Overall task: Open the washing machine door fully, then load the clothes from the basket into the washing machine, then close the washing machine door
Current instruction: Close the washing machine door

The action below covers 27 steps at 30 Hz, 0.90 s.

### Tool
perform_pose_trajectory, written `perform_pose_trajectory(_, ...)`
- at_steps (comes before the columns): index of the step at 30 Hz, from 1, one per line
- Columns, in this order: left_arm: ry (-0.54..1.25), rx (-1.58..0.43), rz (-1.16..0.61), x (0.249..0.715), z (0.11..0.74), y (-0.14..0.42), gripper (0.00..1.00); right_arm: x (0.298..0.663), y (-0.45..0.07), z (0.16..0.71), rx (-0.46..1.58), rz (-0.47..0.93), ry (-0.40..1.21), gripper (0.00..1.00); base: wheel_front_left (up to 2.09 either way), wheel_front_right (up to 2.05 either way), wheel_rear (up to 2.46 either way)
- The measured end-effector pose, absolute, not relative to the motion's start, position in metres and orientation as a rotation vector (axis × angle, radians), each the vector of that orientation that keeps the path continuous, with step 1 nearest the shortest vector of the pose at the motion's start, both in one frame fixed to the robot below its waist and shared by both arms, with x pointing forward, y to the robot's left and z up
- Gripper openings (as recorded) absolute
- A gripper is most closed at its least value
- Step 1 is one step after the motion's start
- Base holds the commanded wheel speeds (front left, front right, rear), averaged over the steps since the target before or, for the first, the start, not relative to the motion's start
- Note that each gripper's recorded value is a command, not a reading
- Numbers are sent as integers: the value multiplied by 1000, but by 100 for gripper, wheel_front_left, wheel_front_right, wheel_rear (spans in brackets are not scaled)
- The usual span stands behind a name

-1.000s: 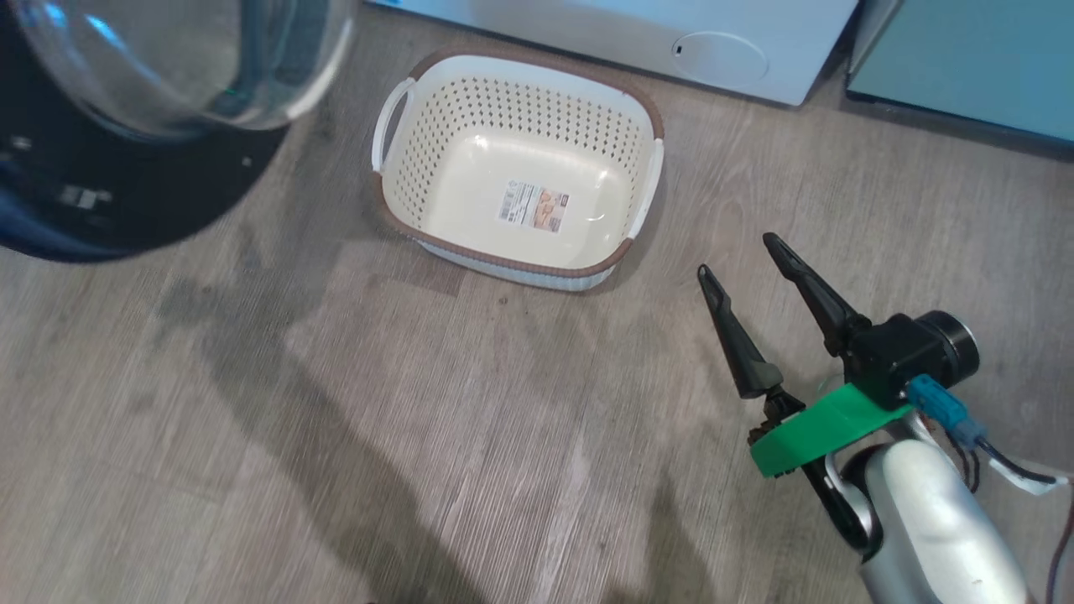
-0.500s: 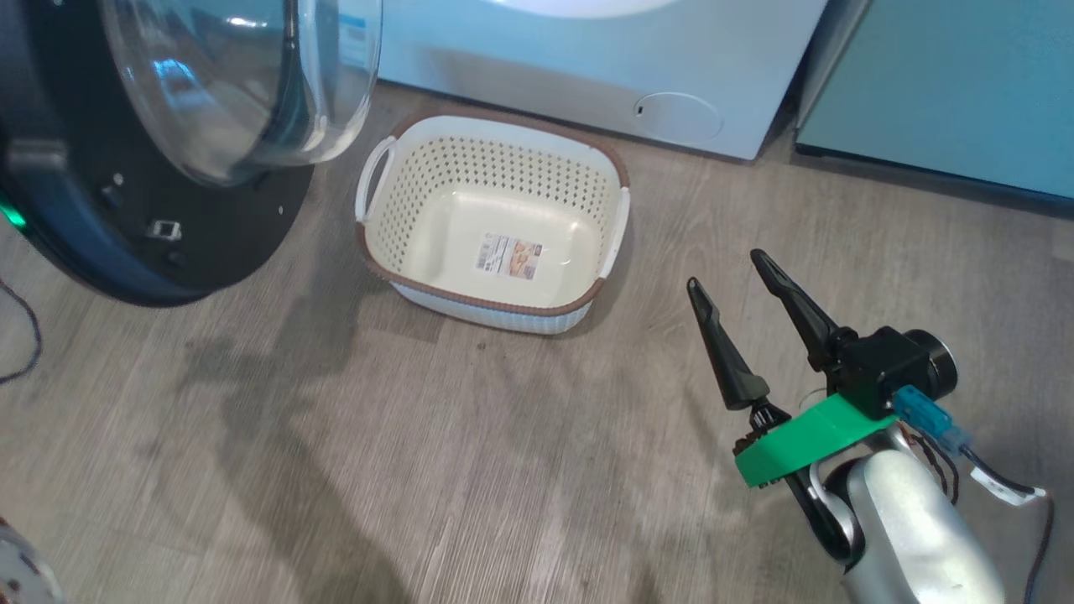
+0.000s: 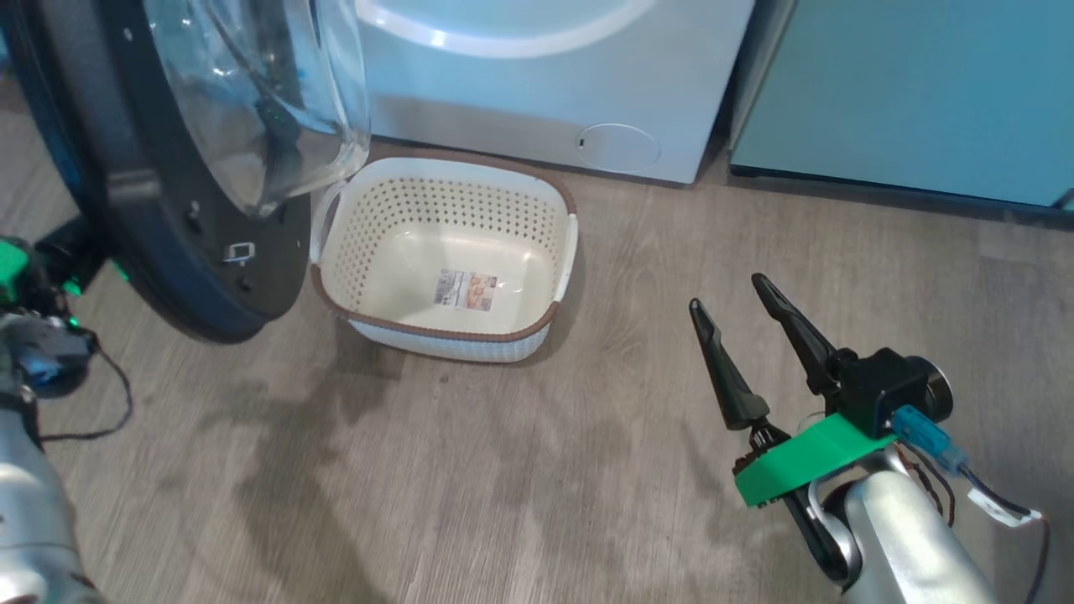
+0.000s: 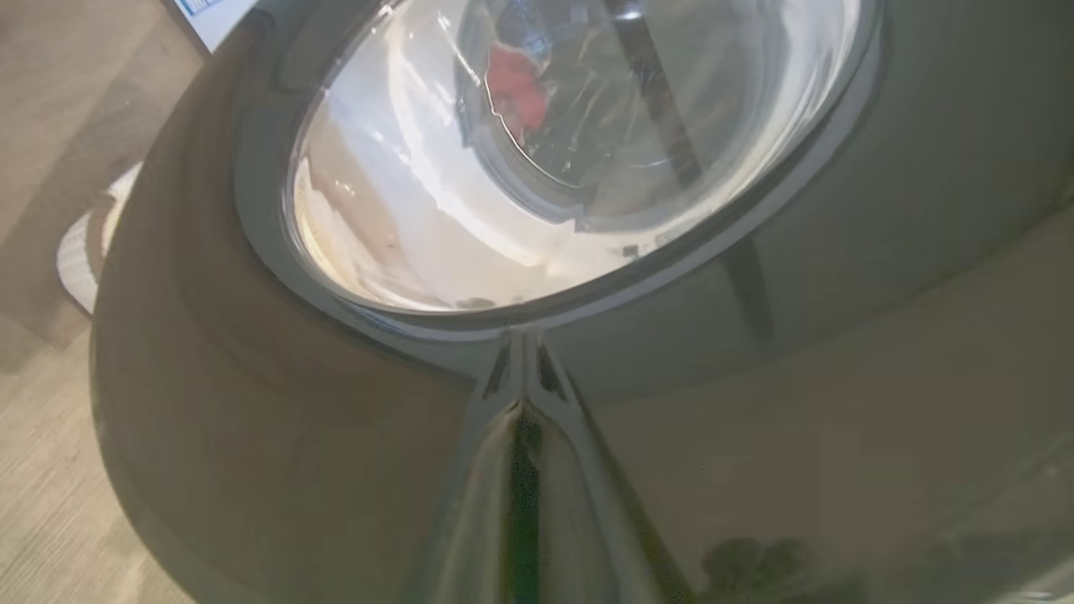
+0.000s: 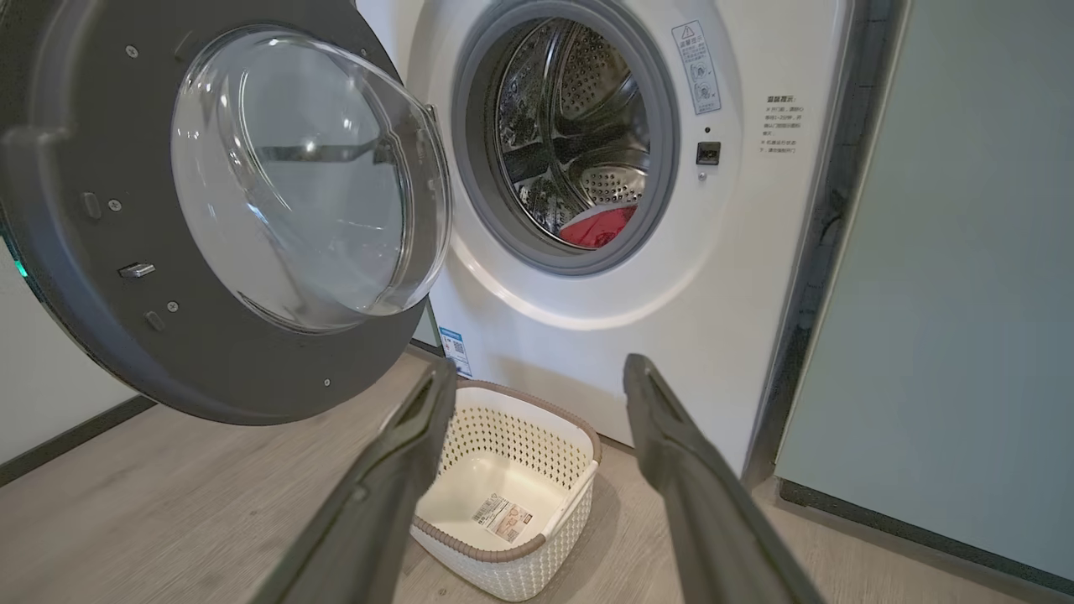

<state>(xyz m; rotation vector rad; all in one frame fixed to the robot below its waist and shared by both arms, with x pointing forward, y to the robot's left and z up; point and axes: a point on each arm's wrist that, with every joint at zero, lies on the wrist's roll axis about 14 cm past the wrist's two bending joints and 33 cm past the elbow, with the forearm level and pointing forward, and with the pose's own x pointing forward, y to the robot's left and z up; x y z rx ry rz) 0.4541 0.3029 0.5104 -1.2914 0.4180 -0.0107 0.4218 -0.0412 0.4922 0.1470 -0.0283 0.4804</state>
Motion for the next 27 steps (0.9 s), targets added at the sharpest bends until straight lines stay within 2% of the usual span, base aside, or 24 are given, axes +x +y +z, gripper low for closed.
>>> perform_pose_trajectory(11, 485, -1418, -168, 468, 492, 219, 0, 415, -70, 490, 142, 395, -21, 100, 0, 0, 0)
perform_pose_trajectory(16, 496, -1414, -205, 480, 489, 190, 0, 414, -84, 487, 138, 355, -14, 100, 0, 0, 0)
perform_pose_trajectory(27, 450, -1517, -192, 522, 478, 145, 0, 409, -118, 474, 122, 257, 18, 100, 0, 0, 0)
